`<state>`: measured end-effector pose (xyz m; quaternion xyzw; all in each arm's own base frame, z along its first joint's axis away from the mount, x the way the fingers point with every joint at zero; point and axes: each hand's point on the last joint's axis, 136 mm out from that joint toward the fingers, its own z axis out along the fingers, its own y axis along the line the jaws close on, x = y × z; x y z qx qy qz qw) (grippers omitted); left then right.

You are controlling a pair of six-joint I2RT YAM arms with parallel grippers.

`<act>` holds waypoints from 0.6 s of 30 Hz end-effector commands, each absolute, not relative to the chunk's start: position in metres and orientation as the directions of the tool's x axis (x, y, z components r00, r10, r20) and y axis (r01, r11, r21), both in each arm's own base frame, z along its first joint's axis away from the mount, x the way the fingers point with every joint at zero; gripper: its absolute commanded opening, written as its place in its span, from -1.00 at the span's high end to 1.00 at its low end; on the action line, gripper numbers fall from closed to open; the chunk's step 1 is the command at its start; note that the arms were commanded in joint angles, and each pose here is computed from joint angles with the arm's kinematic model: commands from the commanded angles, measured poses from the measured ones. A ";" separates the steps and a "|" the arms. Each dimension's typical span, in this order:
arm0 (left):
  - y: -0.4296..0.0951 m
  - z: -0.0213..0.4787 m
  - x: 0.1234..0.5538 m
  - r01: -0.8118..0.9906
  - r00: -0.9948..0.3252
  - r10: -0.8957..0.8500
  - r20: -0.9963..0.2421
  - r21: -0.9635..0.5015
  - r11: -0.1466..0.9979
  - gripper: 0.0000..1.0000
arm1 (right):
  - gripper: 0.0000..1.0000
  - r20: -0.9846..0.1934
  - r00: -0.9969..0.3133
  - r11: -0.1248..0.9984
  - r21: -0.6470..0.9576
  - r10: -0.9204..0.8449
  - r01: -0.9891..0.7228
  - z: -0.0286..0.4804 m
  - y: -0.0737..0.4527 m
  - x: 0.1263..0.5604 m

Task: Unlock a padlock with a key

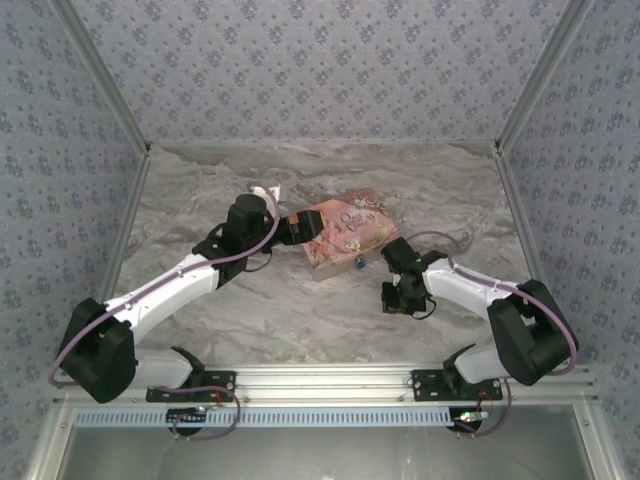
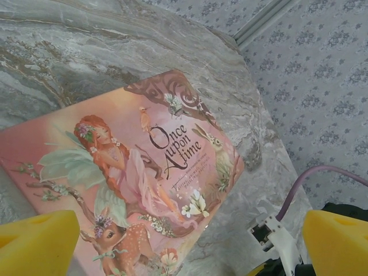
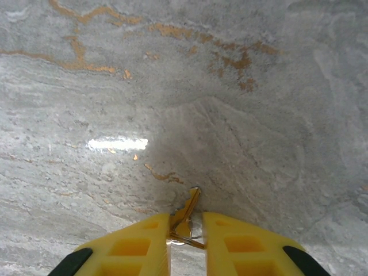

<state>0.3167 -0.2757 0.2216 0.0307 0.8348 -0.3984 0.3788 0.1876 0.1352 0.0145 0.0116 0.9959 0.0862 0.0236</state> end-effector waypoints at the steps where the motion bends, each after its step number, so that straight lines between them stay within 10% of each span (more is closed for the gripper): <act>1: -0.276 0.229 0.316 0.374 -0.693 -0.236 -0.681 -0.620 0.690 -0.99 | 0.63 -0.011 -1.000 0.987 0.160 0.010 0.008 0.008 0.137 0.181; 18: -0.267 0.245 0.315 0.363 -0.667 -0.268 -0.695 -0.617 0.698 -0.99 | 1.00 -0.098 -0.995 0.988 0.153 -0.005 -0.020 0.025 0.132 0.193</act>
